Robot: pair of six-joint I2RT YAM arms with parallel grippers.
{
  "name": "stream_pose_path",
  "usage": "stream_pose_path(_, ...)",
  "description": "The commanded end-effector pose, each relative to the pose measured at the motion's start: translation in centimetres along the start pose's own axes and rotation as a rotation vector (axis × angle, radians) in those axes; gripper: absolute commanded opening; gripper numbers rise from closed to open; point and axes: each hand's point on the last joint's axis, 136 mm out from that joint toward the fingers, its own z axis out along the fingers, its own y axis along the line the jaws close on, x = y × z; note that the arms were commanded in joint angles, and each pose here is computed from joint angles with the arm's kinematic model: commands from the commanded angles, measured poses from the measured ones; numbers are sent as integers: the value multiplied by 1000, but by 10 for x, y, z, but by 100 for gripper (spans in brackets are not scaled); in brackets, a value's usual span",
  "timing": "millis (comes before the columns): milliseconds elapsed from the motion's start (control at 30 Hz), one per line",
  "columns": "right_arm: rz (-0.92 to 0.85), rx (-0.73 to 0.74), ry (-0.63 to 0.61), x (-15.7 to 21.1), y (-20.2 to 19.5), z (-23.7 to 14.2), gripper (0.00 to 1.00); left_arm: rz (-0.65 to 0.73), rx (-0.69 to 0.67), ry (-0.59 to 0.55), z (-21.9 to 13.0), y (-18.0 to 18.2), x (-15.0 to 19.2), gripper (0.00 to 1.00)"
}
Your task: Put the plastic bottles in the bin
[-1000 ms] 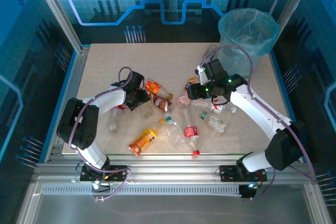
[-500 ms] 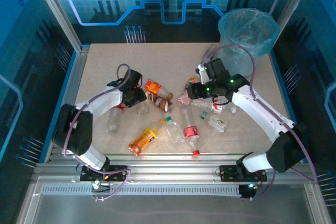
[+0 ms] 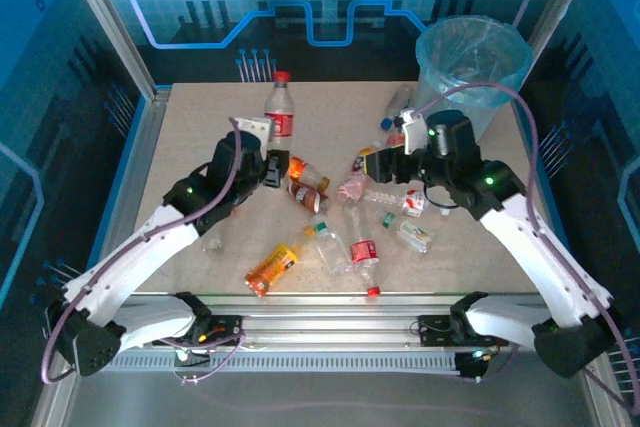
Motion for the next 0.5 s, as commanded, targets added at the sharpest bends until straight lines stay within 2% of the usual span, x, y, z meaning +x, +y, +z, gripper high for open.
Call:
stream_pose_path(0, -94, -100, -141, -22, 23, -31, 68, 315, 83, -137, -22, -36, -16, 24)
stream_pose_path(100, -157, -141, -244, -32, 37, -60, 69, 461, 179, -196, -36, -71, -10, 18)
stream_pose_path(233, -208, -184, -356, -42, 52, -91, 72, 527, 277, -246, -48, -101, -5, 15)
stream_pose_path(333, -193, -180, -380, -47, 55, -104, 74, 574, 321, -264, -51, -119, 0, 14)
stream_pose_path(467, -175, -235, -346, -51, 67, -108, 73, 636, 362, -258, -52, -139, 10, 15)
